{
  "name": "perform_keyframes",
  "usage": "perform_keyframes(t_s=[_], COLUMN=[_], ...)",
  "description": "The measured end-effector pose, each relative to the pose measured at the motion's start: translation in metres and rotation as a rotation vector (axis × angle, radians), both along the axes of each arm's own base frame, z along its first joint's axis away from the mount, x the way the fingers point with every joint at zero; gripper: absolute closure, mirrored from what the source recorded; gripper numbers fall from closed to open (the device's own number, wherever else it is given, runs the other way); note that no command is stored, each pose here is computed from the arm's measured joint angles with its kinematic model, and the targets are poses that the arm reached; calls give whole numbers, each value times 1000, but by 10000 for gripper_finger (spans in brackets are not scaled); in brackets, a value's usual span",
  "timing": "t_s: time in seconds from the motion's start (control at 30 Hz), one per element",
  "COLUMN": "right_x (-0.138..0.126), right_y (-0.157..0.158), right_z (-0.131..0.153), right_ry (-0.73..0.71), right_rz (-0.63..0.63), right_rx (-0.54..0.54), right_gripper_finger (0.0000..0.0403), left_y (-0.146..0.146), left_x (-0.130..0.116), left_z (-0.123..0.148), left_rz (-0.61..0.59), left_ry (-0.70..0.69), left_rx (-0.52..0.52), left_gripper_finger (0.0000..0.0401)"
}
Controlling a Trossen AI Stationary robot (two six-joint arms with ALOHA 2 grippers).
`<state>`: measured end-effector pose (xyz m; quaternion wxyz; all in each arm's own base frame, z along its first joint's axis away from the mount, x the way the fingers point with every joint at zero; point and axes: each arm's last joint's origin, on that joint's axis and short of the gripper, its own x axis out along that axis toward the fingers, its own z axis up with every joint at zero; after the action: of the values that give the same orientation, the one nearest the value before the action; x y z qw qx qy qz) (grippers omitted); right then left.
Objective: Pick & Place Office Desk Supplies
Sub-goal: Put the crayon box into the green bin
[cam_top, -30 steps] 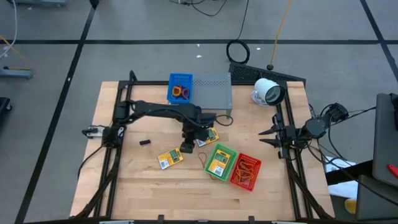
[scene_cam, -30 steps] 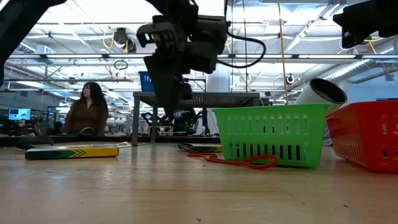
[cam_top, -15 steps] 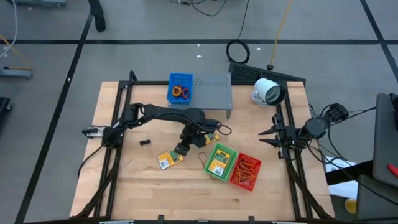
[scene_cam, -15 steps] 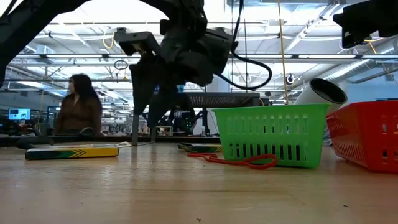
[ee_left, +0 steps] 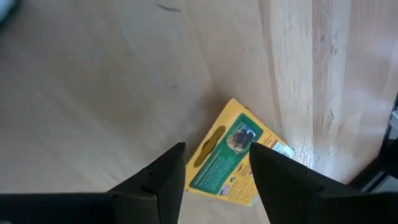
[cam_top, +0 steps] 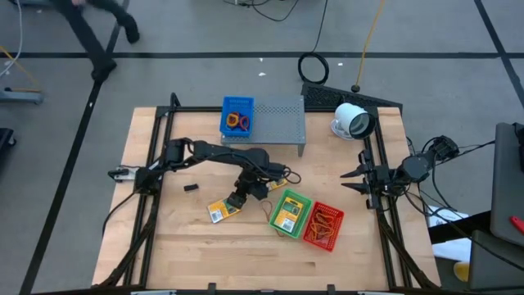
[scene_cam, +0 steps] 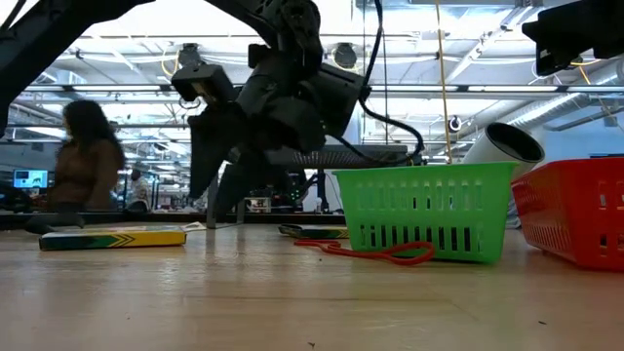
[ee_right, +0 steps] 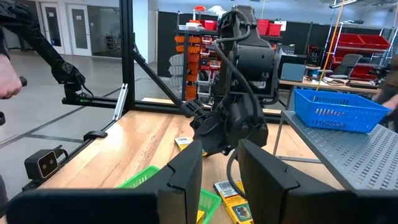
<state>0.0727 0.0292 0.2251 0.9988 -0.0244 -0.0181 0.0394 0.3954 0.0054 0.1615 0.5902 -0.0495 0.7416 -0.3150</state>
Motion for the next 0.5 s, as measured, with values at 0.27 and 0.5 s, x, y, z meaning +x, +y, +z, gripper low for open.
perform_keyframes(t_s=[0.27,0.5], right_x=[0,0], right_y=[0,0], right_z=[0,0], right_ry=[0,0], right_rz=[0,0], right_rx=[0,0], right_gripper_finger=[308,307], left_y=[-3,-6], left_x=[-3,-7], left_z=[-15,-21], left_rz=[-7,-17], left_ry=[-8,-5], left_rx=[-2,-34], left_gripper_finger=[215,215])
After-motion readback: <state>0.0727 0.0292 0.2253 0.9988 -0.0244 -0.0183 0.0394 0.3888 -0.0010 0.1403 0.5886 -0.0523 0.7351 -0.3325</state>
